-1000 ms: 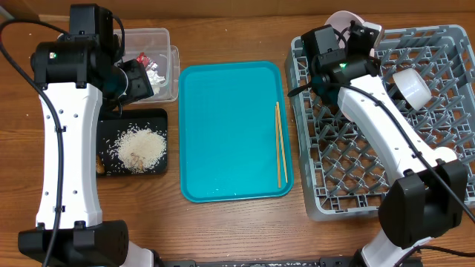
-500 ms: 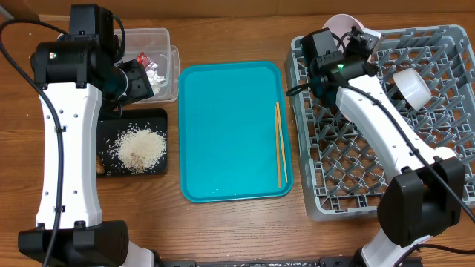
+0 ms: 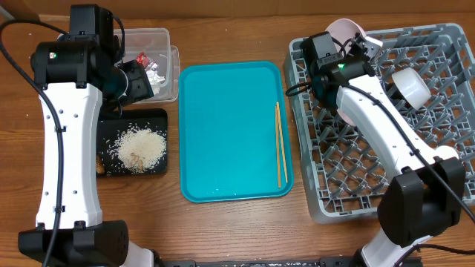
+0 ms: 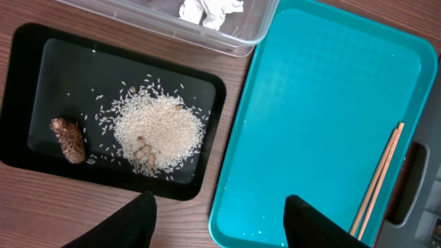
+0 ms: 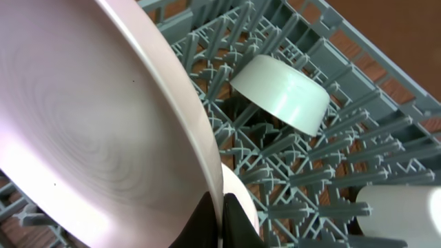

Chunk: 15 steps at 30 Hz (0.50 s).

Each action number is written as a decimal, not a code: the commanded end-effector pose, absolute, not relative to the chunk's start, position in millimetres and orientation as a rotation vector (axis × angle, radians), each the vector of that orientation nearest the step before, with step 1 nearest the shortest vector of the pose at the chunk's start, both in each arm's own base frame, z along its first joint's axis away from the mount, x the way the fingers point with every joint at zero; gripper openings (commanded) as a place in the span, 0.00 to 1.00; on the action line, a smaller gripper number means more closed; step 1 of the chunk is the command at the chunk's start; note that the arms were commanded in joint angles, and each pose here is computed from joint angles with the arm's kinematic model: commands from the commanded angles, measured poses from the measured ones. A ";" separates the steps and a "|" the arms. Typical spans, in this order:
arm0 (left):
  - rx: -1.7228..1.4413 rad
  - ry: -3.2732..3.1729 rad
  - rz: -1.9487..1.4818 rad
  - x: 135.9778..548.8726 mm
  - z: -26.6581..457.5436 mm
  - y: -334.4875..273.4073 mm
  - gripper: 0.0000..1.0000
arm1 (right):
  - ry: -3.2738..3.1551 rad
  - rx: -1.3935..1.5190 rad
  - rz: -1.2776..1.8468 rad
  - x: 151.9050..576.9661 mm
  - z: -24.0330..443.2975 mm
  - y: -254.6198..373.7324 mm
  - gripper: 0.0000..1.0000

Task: Sort waste into correct bins and load items into the dishwasher
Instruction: 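Set the white plate upright in the back of the rack with the right gripper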

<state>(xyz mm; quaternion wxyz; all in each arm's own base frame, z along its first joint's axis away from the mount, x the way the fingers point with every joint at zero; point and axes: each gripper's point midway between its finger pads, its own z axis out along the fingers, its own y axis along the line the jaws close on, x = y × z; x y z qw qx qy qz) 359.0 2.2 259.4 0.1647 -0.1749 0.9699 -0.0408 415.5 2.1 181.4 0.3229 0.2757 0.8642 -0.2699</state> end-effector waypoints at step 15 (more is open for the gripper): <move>-0.499 2.734 -0.113 358.5 268.3 1.4 0.62 | 2.333 0.605 -0.747 410.5 177.2 19.2 0.04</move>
